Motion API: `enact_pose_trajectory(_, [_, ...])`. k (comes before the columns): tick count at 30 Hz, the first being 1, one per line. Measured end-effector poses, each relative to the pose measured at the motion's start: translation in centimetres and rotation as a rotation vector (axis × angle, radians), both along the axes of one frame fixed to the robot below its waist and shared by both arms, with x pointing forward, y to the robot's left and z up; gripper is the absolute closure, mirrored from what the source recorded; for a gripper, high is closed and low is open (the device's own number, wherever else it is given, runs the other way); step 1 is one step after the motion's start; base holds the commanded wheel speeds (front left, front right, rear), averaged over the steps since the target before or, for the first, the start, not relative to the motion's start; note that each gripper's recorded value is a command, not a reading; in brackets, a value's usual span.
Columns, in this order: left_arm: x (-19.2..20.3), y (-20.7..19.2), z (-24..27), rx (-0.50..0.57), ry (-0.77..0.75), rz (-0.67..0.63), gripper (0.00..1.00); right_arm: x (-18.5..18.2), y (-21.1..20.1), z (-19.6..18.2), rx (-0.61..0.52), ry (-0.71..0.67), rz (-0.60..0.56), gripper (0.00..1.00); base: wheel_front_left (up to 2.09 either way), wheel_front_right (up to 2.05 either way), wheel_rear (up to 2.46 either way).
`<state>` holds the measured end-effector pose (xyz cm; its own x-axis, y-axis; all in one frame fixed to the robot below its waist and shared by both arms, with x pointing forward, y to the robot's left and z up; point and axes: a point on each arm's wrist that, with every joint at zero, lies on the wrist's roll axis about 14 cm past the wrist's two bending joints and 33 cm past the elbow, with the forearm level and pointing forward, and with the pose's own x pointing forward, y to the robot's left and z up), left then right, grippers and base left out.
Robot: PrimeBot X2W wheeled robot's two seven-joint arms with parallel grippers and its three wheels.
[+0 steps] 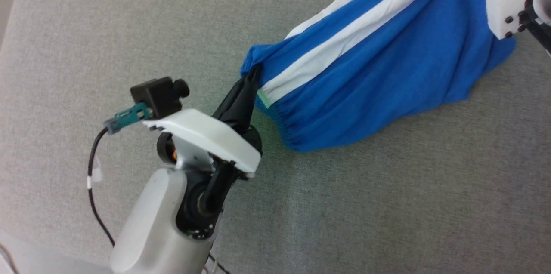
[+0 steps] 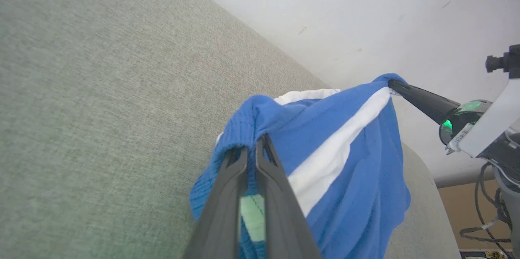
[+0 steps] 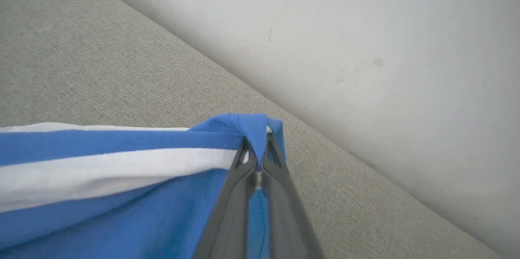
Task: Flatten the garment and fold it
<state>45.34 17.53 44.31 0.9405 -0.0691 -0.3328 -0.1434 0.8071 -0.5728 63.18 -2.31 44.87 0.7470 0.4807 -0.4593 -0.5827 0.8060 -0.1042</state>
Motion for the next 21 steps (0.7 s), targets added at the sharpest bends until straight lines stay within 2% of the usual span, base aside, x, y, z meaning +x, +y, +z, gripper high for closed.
enact_pose_trajectory(10, [1.2, -0.3, -2.9, 0.001, 0.063, -0.008, 1.00, 0.4, 0.2, -5.1, -0.034, 0.108, -0.008, 1.00, 0.00, 0.00, 0.00])
enact_pose_trajectory(16, [1.4, -0.2, -3.4, 0.000, 0.074, -0.009, 0.97, 0.2, 0.2, -6.2, -0.047, 0.135, -0.003, 1.00, 0.00, 0.00, 0.00])
enact_pose_trajectory(17, [1.5, -0.2, -3.4, 0.001, 0.073, -0.009, 0.92, 0.1, 0.3, -6.3, -0.049, 0.135, 0.002, 1.00, 0.00, 0.00, 0.00])
enact_pose_trajectory(18, [1.5, -0.2, -3.4, 0.002, 0.072, -0.008, 0.83, 0.0, 0.5, -6.2, -0.048, 0.134, 0.007, 1.00, 0.00, 0.00, 0.00])
enact_pose_trajectory(19, [1.5, -0.2, -3.4, 0.002, 0.073, -0.007, 0.66, -0.1, 0.6, -6.2, -0.047, 0.133, 0.012, 1.00, 0.00, 0.00, 0.00])
enact_pose_trajectory(20, [1.5, -0.2, -3.4, 0.003, 0.072, -0.006, 0.35, -0.1, 0.7, -6.2, -0.044, 0.133, 0.016, 0.72, 0.00, 0.00, 0.00])
enact_pose_trajectory(21, [1.5, -0.1, -3.3, 0.003, 0.071, -0.004, 0.00, -0.2, 0.8, -6.2, -0.041, 0.128, 0.019, 0.09, 0.00, 0.00, 0.00])
